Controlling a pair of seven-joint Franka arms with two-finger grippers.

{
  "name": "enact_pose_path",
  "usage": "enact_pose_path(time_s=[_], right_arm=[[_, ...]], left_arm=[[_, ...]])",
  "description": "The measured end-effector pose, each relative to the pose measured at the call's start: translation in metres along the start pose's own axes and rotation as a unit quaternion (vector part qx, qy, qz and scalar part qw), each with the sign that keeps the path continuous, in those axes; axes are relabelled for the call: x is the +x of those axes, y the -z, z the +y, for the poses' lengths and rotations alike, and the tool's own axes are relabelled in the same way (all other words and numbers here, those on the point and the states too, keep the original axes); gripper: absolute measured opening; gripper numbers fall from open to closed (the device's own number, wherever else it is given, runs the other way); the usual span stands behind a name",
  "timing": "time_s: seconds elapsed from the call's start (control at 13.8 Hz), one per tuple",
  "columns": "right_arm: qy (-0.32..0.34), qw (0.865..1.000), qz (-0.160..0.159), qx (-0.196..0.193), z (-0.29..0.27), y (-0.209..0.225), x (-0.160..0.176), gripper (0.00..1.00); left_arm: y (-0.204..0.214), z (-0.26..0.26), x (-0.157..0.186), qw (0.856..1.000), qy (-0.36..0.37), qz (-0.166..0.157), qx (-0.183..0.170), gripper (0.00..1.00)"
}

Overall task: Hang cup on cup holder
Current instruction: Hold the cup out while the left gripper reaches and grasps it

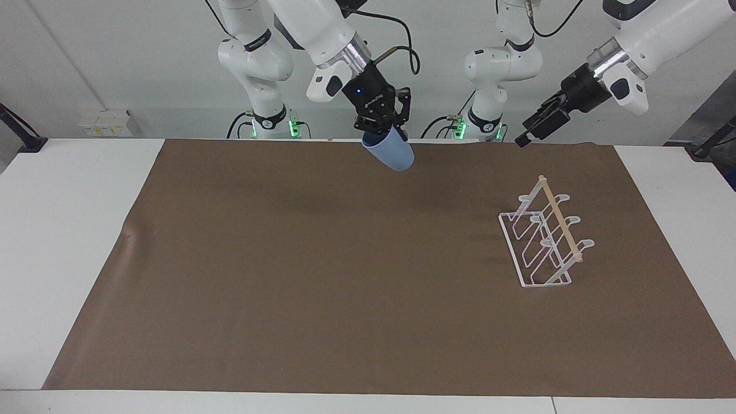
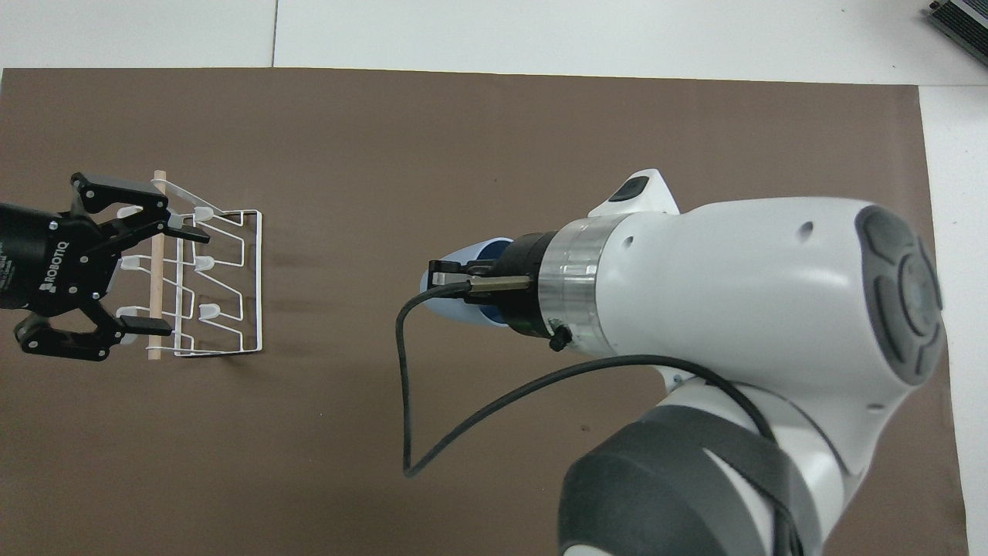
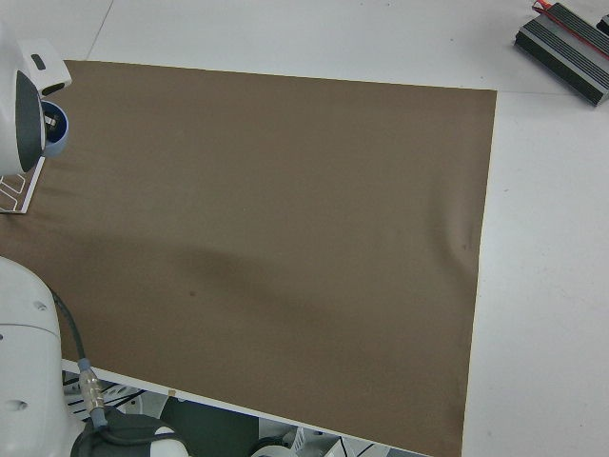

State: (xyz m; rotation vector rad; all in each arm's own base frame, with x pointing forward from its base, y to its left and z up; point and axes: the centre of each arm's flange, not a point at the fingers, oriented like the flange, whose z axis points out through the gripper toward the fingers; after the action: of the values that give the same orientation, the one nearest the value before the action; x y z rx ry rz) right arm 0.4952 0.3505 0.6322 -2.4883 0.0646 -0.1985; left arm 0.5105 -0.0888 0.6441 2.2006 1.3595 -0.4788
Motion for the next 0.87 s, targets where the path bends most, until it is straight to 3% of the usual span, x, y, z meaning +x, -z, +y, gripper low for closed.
enact_pose_path(time_s=[0.14,0.29,0.65,0.87], right_arm=[[-0.018,0.999,0.02,0.03,-0.029,-0.008,-0.017,0.05],[-0.047,0.995,0.049,0.07,-0.058,-0.013,-0.036,0.05],[-0.103,0.986,0.068,0.115,-0.083,-0.019,-0.056,0.05],[-0.129,0.981,0.067,0.128,-0.09,-0.02,-0.063,0.05]], left_arm=[[-0.006,0.002,0.002,0.993,0.11,-0.025,-0.042,1.0],[-0.017,-0.002,0.004,0.982,0.171,-0.043,-0.069,1.0],[-0.028,-0.013,-0.003,0.974,0.202,-0.065,-0.08,1.0],[-0.033,-0.017,-0.011,0.976,0.197,-0.073,-0.057,1.0]])
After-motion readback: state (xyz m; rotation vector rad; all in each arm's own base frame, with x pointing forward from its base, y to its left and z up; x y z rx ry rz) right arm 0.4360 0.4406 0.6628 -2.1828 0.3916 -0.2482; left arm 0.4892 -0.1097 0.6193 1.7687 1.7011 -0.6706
